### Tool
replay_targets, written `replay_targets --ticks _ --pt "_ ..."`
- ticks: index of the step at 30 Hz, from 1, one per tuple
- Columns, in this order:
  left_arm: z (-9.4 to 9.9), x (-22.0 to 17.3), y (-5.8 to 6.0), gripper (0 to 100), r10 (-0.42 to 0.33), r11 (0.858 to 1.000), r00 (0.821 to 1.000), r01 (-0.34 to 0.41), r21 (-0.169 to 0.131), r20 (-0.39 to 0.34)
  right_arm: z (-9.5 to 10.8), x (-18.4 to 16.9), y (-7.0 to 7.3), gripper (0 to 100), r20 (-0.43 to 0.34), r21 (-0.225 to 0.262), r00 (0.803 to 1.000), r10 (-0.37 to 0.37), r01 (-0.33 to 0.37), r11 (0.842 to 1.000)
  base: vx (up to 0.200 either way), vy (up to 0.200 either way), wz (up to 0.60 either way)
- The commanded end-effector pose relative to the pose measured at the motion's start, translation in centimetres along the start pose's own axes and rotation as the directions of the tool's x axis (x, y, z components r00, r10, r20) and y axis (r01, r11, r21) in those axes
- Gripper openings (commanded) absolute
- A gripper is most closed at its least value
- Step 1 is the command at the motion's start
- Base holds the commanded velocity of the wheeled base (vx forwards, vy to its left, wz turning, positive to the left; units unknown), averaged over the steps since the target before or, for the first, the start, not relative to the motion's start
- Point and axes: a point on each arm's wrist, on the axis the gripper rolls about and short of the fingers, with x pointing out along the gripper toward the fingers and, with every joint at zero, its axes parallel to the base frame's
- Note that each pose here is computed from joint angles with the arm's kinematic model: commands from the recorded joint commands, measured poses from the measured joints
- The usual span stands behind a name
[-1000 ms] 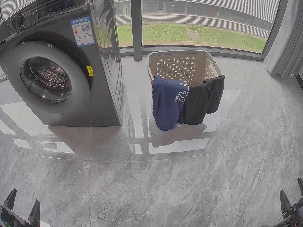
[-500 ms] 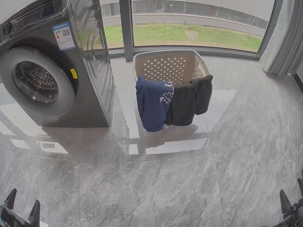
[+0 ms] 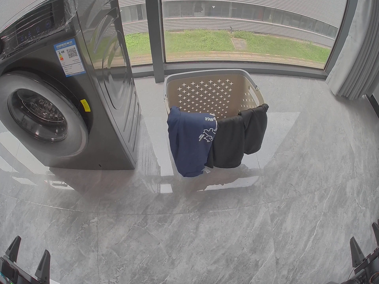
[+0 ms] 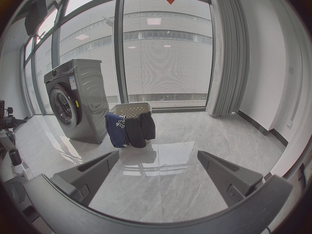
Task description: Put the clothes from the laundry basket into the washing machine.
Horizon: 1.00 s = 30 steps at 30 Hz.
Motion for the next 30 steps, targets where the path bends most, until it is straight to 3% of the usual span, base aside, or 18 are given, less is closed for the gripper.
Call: replay_targets --ticks 1,11,30 --pt "-0.43 0.01 0.02 100 0.001 1.000 1.000 -0.001 -0.001 -0.001 -0.52 0.01 0.00 100 -0.001 0.000 1.000 0.000 0.000 1.000 0.200 0.000 0.00" --pt "-0.43 0.01 0.02 100 0.001 1.000 1.000 -0.001 -0.001 -0.001 -0.52 0.01 0.00 100 -0.001 0.000 1.000 0.001 -0.001 1.000 0.000 0.000 0.00" --pt "-0.43 0.01 0.02 100 0.001 1.000 1.000 -0.001 -0.001 -0.001 -0.48 -0.01 0.00 100 0.001 0.000 1.000 0.003 -0.003 1.000 0.000 -0.189 0.00"
